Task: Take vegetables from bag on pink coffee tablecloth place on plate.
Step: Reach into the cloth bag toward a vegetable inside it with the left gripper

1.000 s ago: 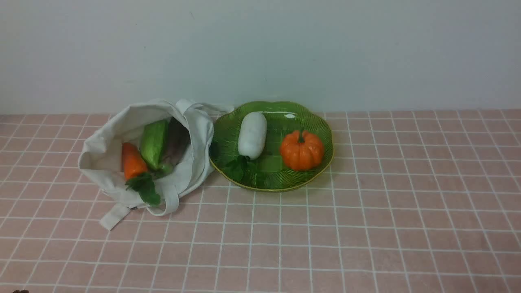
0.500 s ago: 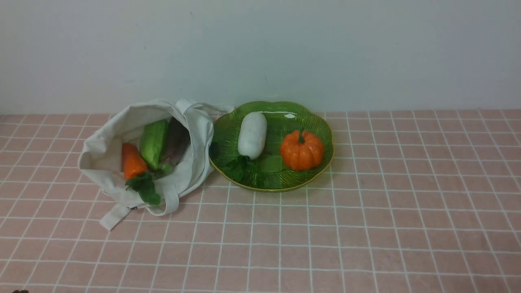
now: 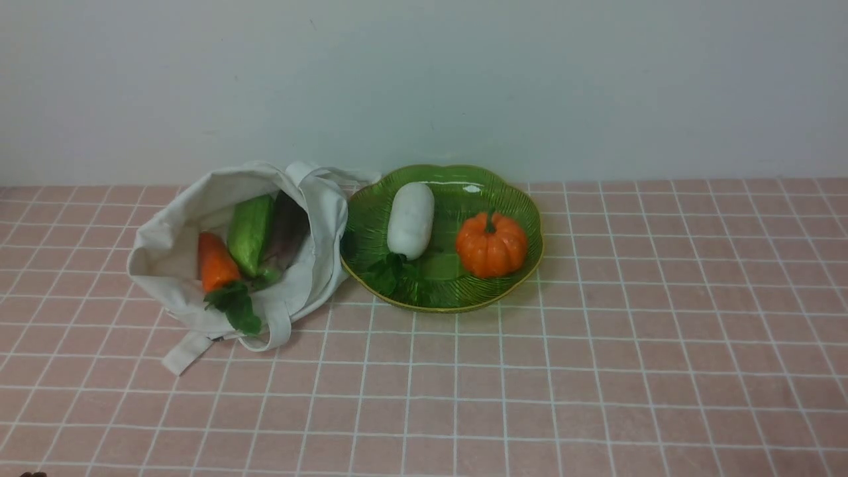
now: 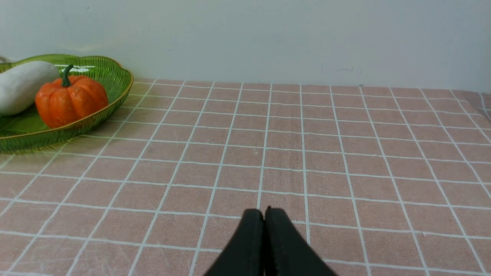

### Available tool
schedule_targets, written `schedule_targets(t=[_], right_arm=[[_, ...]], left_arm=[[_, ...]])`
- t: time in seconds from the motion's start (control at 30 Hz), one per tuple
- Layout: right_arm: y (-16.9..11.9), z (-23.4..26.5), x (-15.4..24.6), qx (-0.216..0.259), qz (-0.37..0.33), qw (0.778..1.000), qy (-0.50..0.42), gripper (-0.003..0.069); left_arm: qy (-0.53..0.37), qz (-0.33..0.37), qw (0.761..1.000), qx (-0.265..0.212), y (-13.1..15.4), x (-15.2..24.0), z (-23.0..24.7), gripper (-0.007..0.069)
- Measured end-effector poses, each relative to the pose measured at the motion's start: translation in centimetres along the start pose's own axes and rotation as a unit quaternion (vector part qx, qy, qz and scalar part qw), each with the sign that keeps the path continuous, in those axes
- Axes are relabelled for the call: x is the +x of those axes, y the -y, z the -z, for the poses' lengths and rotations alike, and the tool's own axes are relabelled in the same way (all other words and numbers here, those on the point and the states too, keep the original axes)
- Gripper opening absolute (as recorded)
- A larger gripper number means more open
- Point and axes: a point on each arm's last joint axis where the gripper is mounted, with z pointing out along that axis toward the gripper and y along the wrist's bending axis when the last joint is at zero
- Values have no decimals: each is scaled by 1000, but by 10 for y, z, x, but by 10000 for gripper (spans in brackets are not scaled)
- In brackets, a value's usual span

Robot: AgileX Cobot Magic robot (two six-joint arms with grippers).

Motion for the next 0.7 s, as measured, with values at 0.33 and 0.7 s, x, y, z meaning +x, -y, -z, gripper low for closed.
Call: schedule_targets(t=[0.33,0.7], right_arm=[[0,0,0,0,0,1000,0,-15],[0,0,0,0,0,1000,0,-15]], left_arm=[[0,4,1000,0,0,0,0,-5],[-44,567,811,136,25,-7,3,-5]])
